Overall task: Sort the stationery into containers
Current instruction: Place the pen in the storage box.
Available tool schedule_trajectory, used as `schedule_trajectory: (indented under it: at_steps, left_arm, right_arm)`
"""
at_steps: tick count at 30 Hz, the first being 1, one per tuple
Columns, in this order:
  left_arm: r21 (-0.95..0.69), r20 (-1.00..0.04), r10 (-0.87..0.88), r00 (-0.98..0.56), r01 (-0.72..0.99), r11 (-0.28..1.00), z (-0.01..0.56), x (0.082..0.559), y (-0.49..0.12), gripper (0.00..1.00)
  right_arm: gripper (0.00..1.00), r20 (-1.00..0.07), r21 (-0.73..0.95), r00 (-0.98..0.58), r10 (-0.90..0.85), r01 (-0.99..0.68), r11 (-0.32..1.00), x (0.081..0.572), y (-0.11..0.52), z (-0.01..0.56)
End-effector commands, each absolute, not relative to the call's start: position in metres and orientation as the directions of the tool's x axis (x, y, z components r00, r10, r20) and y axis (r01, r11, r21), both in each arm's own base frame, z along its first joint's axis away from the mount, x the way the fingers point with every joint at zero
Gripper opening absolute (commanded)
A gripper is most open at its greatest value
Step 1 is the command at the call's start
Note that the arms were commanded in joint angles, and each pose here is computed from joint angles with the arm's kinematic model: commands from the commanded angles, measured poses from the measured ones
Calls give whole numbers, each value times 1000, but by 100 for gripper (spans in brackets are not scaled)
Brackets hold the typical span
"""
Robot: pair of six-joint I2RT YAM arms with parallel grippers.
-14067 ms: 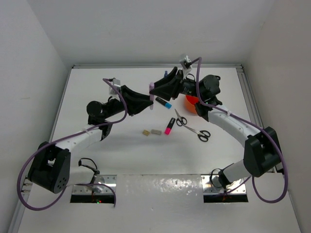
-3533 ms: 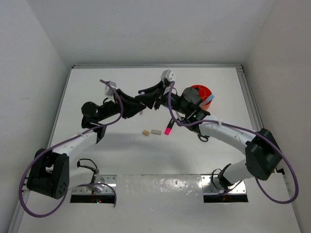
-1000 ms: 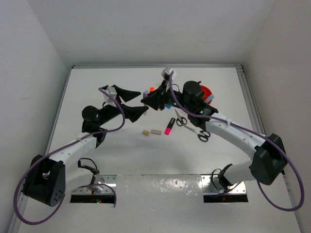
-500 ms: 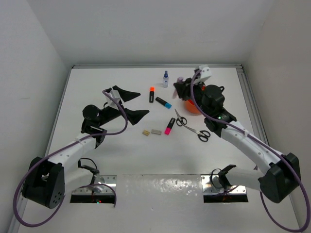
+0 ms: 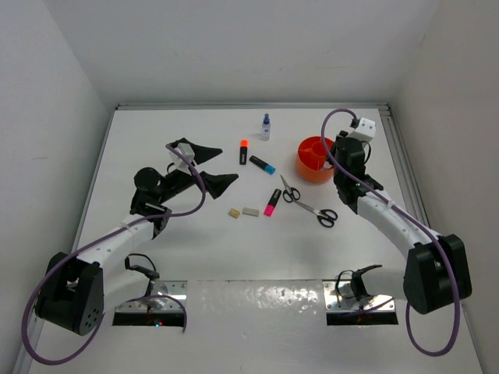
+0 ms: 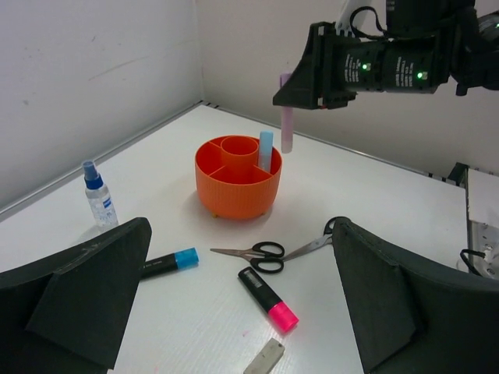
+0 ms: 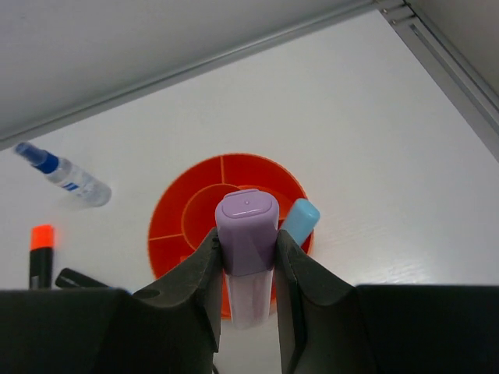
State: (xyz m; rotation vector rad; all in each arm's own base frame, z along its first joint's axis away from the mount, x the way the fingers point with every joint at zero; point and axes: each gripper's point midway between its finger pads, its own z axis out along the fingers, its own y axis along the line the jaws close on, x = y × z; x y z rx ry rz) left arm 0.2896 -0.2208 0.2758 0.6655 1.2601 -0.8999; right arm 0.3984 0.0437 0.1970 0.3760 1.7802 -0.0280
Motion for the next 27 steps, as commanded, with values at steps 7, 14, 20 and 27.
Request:
schedule_trajectory:
  at_steps: [7, 14, 20, 27]
  left_arm:
    - [-41, -979, -189, 75, 836, 547, 276, 298, -213, 100]
    - [-42, -979, -187, 78, 826, 562, 276, 303, -209, 100]
    - [-45, -979, -187, 77, 819, 571, 276, 307, -206, 100]
    - [-45, -980, -183, 77, 812, 582, 274, 308, -204, 100]
  right_arm:
    - [0, -928, 318, -50, 370, 415, 852, 413, 14, 183]
    - [0, -926, 318, -58, 374, 415, 852, 420, 15, 166]
    - [0, -923, 329, -47, 382, 420, 846, 425, 15, 153]
    - [0, -927, 285, -97, 363, 447, 848, 422, 17, 129]
